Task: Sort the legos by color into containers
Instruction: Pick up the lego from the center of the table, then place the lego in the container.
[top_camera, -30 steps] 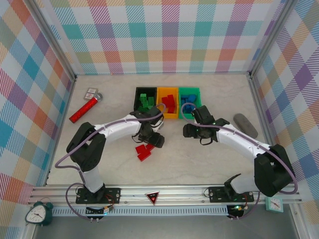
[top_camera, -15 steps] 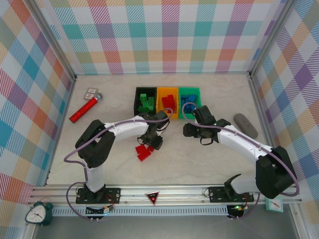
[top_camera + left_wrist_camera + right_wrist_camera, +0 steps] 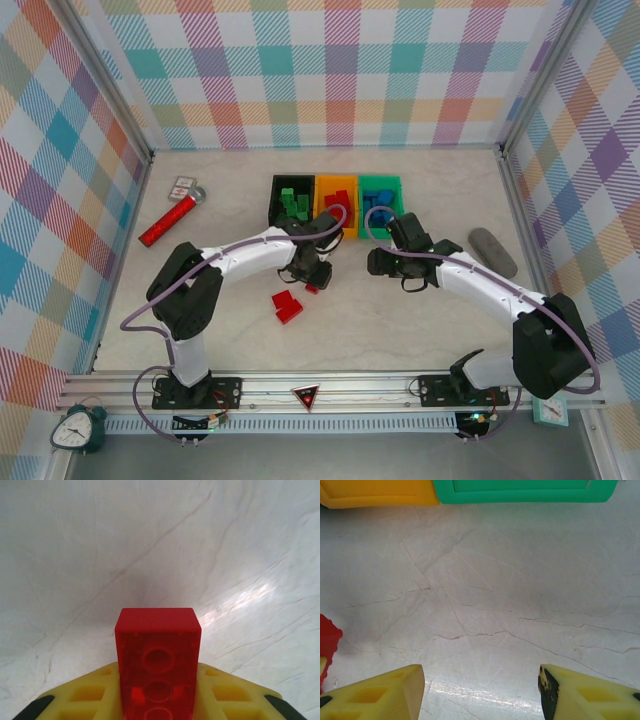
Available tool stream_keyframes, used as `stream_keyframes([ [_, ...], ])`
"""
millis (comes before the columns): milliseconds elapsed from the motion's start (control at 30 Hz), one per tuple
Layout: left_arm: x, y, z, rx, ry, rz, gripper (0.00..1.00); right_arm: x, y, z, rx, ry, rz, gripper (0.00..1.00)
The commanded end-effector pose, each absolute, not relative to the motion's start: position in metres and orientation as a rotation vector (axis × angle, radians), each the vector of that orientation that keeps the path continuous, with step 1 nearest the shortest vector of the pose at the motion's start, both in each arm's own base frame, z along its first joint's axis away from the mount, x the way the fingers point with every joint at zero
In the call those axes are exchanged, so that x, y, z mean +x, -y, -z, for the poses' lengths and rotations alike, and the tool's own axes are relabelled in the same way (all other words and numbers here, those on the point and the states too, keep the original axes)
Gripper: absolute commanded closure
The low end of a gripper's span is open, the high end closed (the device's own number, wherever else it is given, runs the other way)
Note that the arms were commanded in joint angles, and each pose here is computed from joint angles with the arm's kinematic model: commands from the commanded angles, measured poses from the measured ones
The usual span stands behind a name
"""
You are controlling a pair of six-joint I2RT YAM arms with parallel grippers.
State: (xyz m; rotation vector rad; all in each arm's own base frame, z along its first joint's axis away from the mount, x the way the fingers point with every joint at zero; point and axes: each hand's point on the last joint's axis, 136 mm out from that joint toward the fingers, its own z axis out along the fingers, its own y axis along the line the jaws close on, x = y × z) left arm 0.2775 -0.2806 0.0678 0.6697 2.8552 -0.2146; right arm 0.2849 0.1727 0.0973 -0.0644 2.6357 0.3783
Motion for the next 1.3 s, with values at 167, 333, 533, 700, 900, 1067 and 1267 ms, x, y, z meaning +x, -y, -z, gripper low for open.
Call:
stream_keyframes([
  [167,0.343,0.31,-0.125,0.441,-2.753,0.388,0.68,0.276,-0.161,-0.102,-0.046,-2.611,-0.362,0.38],
  [333,0.389,0.31,-0.136,0.359,-2.743,0.375,0.68,0.263,-0.15,-0.109,-0.015,-2.585,-0.364,0.37],
  [533,0.425,0.325,-0.132,0.339,-2.727,0.391,0.66,0.245,-0.136,-0.116,0.02,-2.566,-0.363,0.37],
  [700,0.45,0.316,-0.128,0.239,-2.704,0.291,0.55,0.235,-0.132,-0.119,0.037,-2.554,-0.391,0.37],
  [900,0.468,0.304,-0.124,0.062,-2.692,0.29,0.44,0.232,-0.135,-0.122,0.038,-2.55,-0.428,0.36],
  [1067,0.462,0.315,-0.135,0.074,-2.65,0.407,0.4,0.231,-0.138,-0.126,0.023,-2.549,-0.452,0.36],
  [1267,0.436,0.304,-0.158,0.077,-2.563,0.5,0.38,0.233,-0.158,-0.116,-0.002,-2.577,-0.567,0.36],
])
